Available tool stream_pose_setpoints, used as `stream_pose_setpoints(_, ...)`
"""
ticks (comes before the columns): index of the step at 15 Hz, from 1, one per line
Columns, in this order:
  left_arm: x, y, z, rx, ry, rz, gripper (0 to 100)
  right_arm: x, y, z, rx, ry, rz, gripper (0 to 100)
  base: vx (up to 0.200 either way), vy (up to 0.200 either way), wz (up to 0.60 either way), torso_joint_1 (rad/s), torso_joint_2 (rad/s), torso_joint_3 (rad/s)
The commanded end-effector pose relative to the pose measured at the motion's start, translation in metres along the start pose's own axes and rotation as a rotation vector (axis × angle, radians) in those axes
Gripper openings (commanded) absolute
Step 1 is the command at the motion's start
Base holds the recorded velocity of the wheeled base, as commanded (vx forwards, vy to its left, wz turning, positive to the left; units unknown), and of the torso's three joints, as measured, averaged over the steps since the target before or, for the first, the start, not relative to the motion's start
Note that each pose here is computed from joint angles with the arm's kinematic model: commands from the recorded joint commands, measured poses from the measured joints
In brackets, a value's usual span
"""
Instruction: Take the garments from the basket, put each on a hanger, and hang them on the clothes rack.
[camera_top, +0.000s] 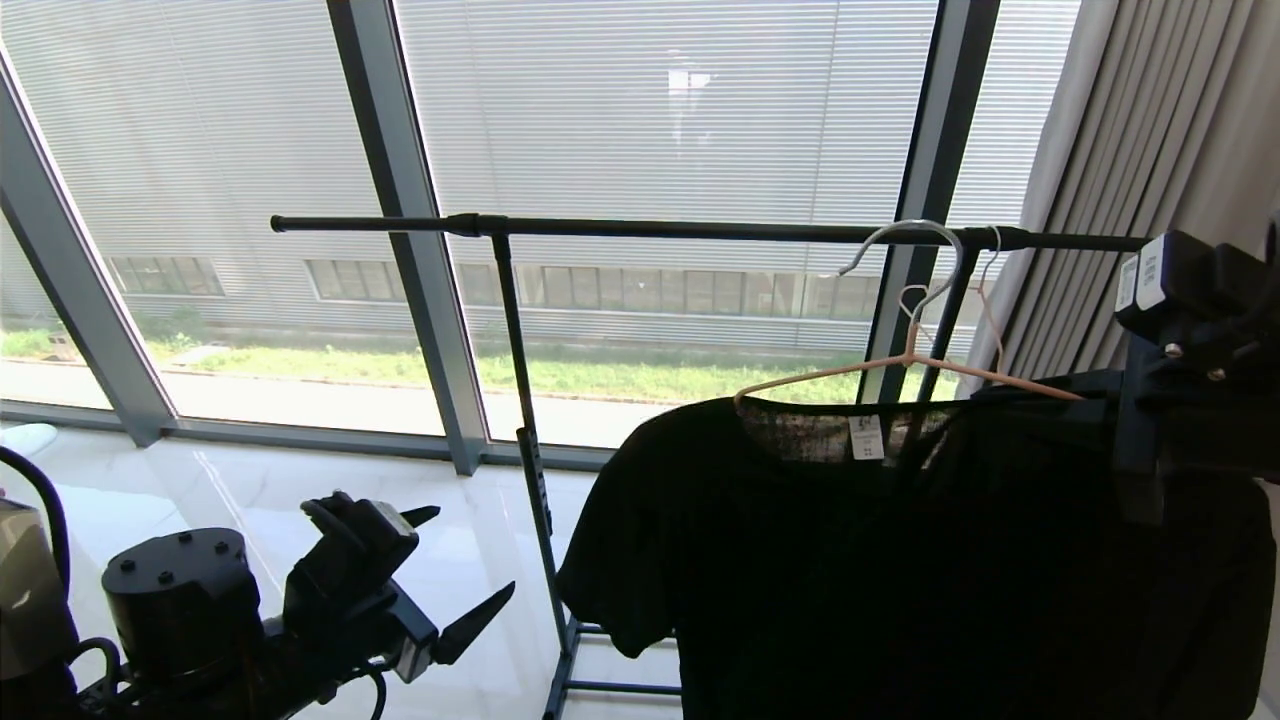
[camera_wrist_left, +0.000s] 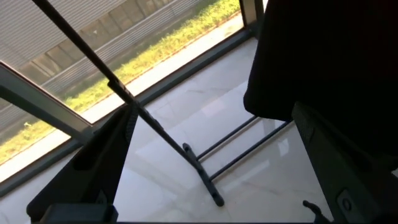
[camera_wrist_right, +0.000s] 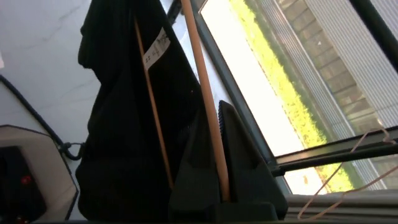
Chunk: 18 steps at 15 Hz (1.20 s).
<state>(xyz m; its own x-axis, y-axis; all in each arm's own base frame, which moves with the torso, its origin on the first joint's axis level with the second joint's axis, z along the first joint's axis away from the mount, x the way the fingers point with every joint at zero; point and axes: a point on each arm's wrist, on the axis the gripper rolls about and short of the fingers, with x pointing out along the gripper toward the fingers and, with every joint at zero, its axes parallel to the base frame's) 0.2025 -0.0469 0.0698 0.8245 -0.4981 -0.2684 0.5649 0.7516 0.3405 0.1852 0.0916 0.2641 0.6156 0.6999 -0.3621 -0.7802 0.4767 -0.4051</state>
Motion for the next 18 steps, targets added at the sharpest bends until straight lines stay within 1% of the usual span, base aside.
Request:
stream_pose_setpoints(1, -0.013, 0.004, 0.013, -0.029, -0.059, 0.058, 100, -0.009, 0.009, -0.006, 0.048, 0.02, -0.021, 0, 0.0, 0.0, 0.0, 0.0, 0.0, 0.0)
stream_pose_setpoints(2, -0.015, 0.007, 0.014, -0.044, -0.058, 0.087, 100, -0.011, 0.011, -0.009, 0.073, 0.031, -0.028, 0, 0.0, 0.0, 0.0, 0.0, 0.0, 0.0)
stream_pose_setpoints(3, -0.022, 0.014, 0.011, -0.098, -0.027, 0.154, 100, -0.016, 0.018, -0.016, 0.132, 0.059, -0.051, 0, 0.0, 0.0, 0.0, 0.0, 0.0, 0.0)
stream_pose_setpoints(4, -0.026, 0.016, 0.008, -0.168, 0.013, 0.189, 100, -0.018, 0.022, -0.022, 0.162, 0.086, -0.071, 0, 0.0, 0.0, 0.0, 0.0, 0.0, 0.0)
stream_pose_setpoints(5, -0.031, 0.016, 0.009, -0.228, 0.039, 0.233, 100, -0.022, 0.026, -0.026, 0.178, 0.108, -0.098, 0, 0.0, 0.0, 0.0, 0.0, 0.0, 0.0)
stream_pose_setpoints(6, -0.033, 0.017, 0.011, -0.272, 0.059, 0.273, 100, -0.025, 0.029, -0.029, 0.196, 0.125, -0.127, 0, 0.0, 0.0, 0.0, 0.0, 0.0, 0.0)
stream_pose_setpoints(7, -0.035, 0.019, 0.015, -0.302, 0.062, 0.291, 100, -0.029, 0.03, -0.03, 0.222, 0.135, -0.159, 0, 0.0, 0.0, 0.0, 0.0, 0.0, 0.0)
stream_pose_setpoints(9, -0.037, 0.028, 0.034, -0.366, 0.077, 0.291, 100, -0.034, 0.031, -0.029, 0.294, 0.145, -0.228, 0, 0.0, 0.0, 0.0, 0.0, 0.0, 0.0)
stream_pose_setpoints(11, -0.04, 0.044, 0.069, -0.448, 0.104, 0.277, 100, -0.039, 0.031, -0.028, 0.355, 0.138, -0.273, 0, 0.0, 0.0, 0.0, 0.0, 0.0, 0.0)
stream_pose_setpoints(12, -0.042, 0.048, 0.08, -0.461, 0.129, 0.27, 100, -0.04, 0.031, -0.028, 0.371, 0.139, -0.287, 0, 0.0, 0.0, 0.0, 0.0, 0.0, 0.0)
stream_pose_setpoints(13, -0.049, 0.052, 0.095, -0.471, 0.166, 0.257, 100, -0.041, 0.031, -0.028, 0.399, 0.148, -0.32, 0, 0.0, 0.0, 0.0, 0.0, 0.0, 0.0)
stream_pose_setpoints(14, -0.054, 0.052, 0.099, -0.475, 0.179, 0.254, 100, -0.041, 0.031, -0.028, 0.409, 0.151, -0.333, 0, 0.0, 0.0, 0.0, 0.0, 0.0, 0.0)
stream_pose_setpoints(15, -0.069, 0.05, 0.112, -0.484, 0.218, 0.237, 100, -0.041, 0.031, -0.031, 0.43, 0.19, -0.365, 0, 0.0, 0.0, 0.0, 0.0, 0.0, 0.0)
stream_pose_setpoints(16, -0.073, 0.05, 0.115, -0.487, 0.226, 0.233, 100, -0.041, 0.032, -0.032, 0.433, 0.205, -0.369, 0, 0.0, 0.0, 0.0, 0.0, 0.0, 0.0)
stream_pose_setpoints(17, -0.087, 0.047, 0.122, -0.494, 0.25, 0.23, 100, -0.042, 0.032, -0.033, 0.455, 0.226, -0.374, 0, 0.0, 0.0, 0.0, 0.0, 0.0, 0.0)
stream_pose_setpoints(18, -0.094, 0.045, 0.124, -0.492, 0.241, 0.236, 100, -0.042, 0.032, -0.033, 0.482, 0.225, -0.378, 0, 0.0, 0.0, 0.0, 0.0, 0.0, 0.0)
